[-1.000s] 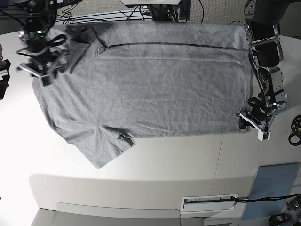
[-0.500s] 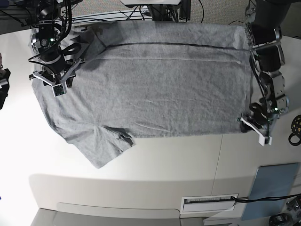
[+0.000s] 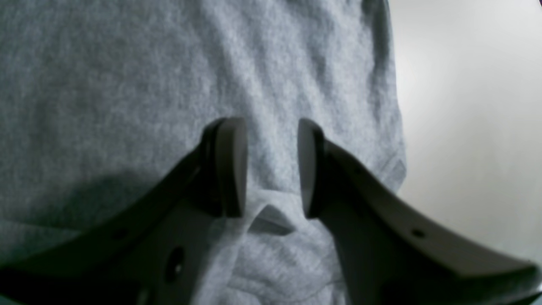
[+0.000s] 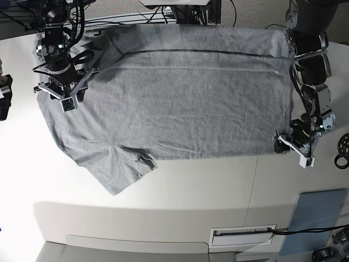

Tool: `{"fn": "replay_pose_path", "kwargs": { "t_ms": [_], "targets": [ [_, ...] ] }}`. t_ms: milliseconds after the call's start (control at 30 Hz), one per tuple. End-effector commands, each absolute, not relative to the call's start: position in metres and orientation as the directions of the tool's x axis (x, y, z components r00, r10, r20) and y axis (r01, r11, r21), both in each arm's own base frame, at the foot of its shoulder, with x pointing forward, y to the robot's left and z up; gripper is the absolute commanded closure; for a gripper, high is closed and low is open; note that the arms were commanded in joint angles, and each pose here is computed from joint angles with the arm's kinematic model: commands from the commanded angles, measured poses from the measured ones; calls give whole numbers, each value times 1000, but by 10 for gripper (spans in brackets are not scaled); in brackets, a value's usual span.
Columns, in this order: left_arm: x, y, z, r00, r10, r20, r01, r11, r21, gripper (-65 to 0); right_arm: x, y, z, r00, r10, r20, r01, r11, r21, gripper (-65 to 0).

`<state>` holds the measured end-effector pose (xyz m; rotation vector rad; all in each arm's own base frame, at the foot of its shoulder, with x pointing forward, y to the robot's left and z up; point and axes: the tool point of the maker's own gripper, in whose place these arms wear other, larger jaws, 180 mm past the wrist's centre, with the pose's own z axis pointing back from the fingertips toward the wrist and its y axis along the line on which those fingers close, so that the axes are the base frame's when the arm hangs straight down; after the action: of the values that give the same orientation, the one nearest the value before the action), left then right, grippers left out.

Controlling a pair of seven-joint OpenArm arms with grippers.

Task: Fold the T-shirt properly
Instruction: 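Move left gripper to the opposite hem corner, right gripper toward the sleeve, then grasp the opposite shirt edge with both grippers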

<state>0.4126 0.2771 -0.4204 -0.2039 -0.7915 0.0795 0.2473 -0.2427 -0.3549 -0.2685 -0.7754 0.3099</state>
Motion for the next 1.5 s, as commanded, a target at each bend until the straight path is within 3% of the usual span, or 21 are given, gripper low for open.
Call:
{"fn": "replay_pose_path", "kwargs": {
  "t_ms": [0,133,267,333,467,667,800,933,1233,1467],
  "targets": [
    [419,280,-410,694,129,709,32,977,-209,-391,253,-245,-345,648,380,660,-167,917,-363,-206],
    [413,268,-414,718,89,690,100,968,-229,-376,253,-245,-345,647,380,661,-167,917,-363,-206],
    [410,259,-413,727,93,680,128,955,-267,-280,254,-244,-344,641,381,666,-166,917,-364,-206],
    [411,260,-413,726,95,681,126,956,-266,-207,255,-244,-343,636,382,671,-167,917,-363,-206],
    [411,260,-412,723,95,684,126,956,-266,0,256,-244,-342,633,381,674,-165,917,-364,-206],
    [412,260,-412,720,96,687,126,956,-266,0,268,-241,-328,555,414,722,-163,905,-393,-211],
    [411,260,-412,722,95,685,126,956,-265,0,286,-240,-313,508,444,738,-160,891,-426,-315],
    [409,260,-414,732,91,675,126,956,-266,0,316,-241,-293,452,437,778,-134,895,-424,-333],
    [408,260,-416,739,87,669,126,956,-264,0,411,-273,-297,526,294,798,-70,950,-304,-333],
    [408,260,-415,738,87,669,126,956,-264,0,470,-285,-320,721,226,655,-77,965,-249,-333]
  ]
}}
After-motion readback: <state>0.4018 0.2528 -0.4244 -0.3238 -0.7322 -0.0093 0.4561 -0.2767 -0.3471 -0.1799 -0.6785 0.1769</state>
